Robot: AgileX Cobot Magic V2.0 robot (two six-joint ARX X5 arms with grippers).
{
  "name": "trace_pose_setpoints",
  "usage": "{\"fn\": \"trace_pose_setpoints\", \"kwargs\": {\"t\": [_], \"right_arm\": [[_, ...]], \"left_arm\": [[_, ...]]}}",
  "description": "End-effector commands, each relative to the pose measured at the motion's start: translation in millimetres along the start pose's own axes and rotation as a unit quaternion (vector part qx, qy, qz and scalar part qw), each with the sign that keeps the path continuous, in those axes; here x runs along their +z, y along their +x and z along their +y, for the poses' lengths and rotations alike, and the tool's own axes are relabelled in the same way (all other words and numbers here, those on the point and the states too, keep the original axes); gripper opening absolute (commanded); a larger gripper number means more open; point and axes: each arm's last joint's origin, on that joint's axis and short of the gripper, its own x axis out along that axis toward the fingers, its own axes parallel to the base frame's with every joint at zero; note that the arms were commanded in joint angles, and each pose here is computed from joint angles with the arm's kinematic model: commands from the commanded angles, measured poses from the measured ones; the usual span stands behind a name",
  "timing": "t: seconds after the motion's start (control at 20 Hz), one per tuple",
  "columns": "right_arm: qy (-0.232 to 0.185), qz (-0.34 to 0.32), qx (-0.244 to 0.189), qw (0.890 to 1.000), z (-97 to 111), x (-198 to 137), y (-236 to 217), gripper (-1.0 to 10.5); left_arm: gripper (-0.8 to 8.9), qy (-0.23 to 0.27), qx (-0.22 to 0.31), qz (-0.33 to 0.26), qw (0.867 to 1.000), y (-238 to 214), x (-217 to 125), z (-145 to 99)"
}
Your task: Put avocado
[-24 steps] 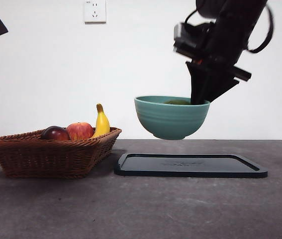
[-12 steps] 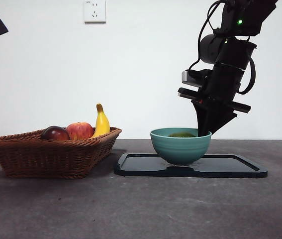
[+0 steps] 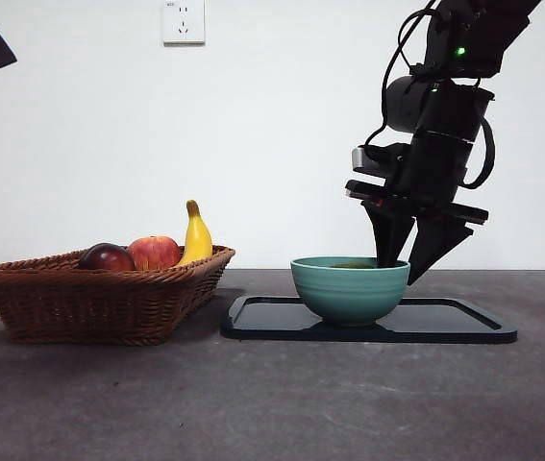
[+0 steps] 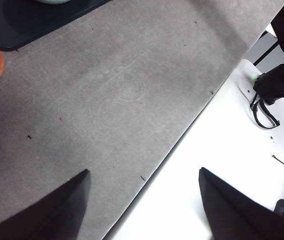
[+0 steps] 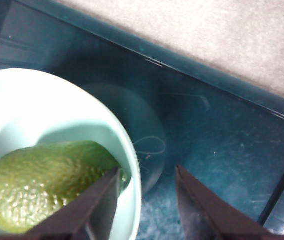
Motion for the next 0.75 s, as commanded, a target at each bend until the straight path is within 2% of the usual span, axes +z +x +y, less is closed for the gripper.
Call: {"fn": "trace_pose_setpoints", "kwargs": {"t": [0.05, 0.15, 0.25, 0.3, 0.5, 0.75], "right_arm": [[-0.004, -0.042, -0.016, 0.999, 6.5, 8.2, -27.7, 1.8], [-0.011, -0.078, -0.021, 0.997, 13.5, 6.3, -63.4, 1.8], [-0.02, -0.109, -0.004, 0.994, 24.3, -3.2, -106.1, 1.8], [-0.027, -0.121, 0.011, 0.992, 32.8, -11.8, -129.6, 1.9], [-0.048, -0.15, 0.018, 0.987, 55.7, -55.1, -201.4, 2.1], [-0.077, -0.175, 0.034, 0.981, 69.8, -119.7, -231.1, 2.1]], "left_arm": [[3.42, 0.009, -0.004, -0.004, 1.0, -0.7, 2.8, -1.4], [3.42, 0.009, -0.004, -0.004, 1.0, -0.7, 2.9, -1.4], [3.42, 0.009, -0.004, -0.005, 1.0, -0.7, 3.0, -1.4], [3.42, 0.009, -0.004, -0.005, 1.0, -0.8, 3.0, -1.4], [3.42, 0.013, -0.004, -0.011, 1.0, -0.8, 4.2, -1.5], [3.42, 0.015, -0.004, -0.015, 1.0, -0.8, 5.2, -1.5]]}}
